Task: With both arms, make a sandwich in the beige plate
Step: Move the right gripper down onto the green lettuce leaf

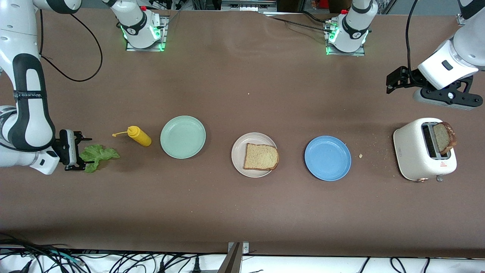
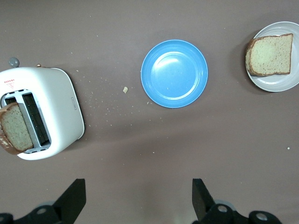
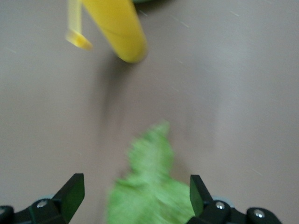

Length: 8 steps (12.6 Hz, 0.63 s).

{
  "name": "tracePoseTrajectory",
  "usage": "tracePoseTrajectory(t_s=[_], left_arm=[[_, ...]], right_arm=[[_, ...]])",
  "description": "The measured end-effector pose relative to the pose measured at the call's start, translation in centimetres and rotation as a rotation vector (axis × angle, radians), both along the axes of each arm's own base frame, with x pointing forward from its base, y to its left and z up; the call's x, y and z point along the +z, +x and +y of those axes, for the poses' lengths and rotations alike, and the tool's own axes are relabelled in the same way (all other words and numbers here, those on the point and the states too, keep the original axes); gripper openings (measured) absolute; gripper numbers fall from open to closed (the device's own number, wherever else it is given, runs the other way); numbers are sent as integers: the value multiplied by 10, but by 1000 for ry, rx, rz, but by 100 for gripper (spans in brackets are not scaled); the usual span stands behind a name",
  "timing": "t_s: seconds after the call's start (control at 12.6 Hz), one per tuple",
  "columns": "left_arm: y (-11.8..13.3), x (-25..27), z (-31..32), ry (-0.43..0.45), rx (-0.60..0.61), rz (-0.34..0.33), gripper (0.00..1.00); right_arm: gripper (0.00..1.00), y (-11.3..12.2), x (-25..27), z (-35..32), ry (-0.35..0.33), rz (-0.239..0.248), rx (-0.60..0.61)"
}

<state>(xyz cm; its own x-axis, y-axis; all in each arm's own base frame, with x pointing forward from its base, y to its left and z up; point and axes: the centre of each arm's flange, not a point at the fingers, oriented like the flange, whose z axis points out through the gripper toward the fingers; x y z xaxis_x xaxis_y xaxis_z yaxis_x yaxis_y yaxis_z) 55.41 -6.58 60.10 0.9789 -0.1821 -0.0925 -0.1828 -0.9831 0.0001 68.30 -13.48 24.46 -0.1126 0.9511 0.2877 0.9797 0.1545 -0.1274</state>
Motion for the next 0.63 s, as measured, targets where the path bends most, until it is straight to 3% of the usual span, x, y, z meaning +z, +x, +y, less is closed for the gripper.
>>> tracePoseTrajectory(t_s=[0.08, 0.63], left_arm=[[0, 0, 0, 0, 0, 0, 100], [0, 2, 0, -1, 0, -4, 100]], right_arm=[[100, 2, -6, -2, -20, -38, -12], [100, -1, -26, -4, -22, -23, -17]])
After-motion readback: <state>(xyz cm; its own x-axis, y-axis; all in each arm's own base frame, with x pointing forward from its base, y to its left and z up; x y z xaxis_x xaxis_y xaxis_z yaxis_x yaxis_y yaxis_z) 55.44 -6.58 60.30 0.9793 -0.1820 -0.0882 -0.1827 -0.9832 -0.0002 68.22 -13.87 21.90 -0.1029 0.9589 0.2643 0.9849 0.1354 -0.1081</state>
